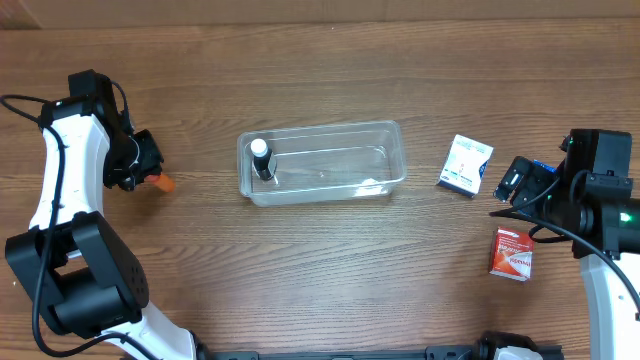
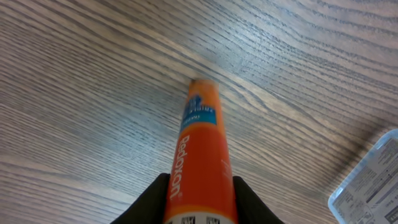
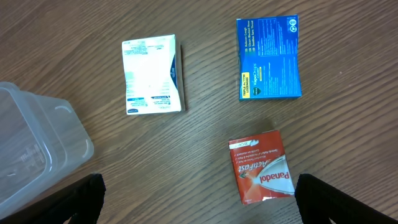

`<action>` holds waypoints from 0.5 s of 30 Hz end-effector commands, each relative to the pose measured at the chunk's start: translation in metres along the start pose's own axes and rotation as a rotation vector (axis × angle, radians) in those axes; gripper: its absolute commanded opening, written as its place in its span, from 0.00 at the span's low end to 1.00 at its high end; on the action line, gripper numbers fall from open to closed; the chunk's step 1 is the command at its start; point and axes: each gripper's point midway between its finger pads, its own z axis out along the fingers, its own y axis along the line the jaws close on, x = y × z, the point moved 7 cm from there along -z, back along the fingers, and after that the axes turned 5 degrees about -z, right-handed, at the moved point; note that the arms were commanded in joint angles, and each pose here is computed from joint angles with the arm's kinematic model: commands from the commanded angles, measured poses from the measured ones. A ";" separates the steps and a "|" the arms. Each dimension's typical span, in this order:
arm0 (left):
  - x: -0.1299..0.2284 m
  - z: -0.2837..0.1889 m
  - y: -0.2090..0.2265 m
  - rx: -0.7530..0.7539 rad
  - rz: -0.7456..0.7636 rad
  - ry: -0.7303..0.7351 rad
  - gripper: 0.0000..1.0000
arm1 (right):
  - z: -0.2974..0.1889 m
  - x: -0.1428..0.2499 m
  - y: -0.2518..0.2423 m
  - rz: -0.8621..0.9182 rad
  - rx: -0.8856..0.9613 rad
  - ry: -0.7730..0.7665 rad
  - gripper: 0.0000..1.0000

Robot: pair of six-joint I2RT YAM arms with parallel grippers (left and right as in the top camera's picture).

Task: Pack container
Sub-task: 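Move the left gripper to the orange tube and grasp it, then lower the orange tube into the container beside the bottle, release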

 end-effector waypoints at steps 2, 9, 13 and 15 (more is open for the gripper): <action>0.001 0.002 0.000 0.008 -0.003 0.009 0.17 | -0.007 -0.004 0.000 0.010 -0.009 -0.029 1.00; 0.008 -0.018 -0.009 0.063 -0.002 0.045 0.04 | -0.007 -0.004 0.000 0.010 -0.009 -0.029 1.00; 0.019 -0.054 -0.026 0.084 0.051 0.022 0.04 | -0.007 -0.004 0.000 0.010 -0.009 -0.029 1.00; 0.030 -0.076 -0.039 0.103 0.098 0.001 0.04 | -0.007 -0.004 0.000 0.010 -0.009 -0.029 1.00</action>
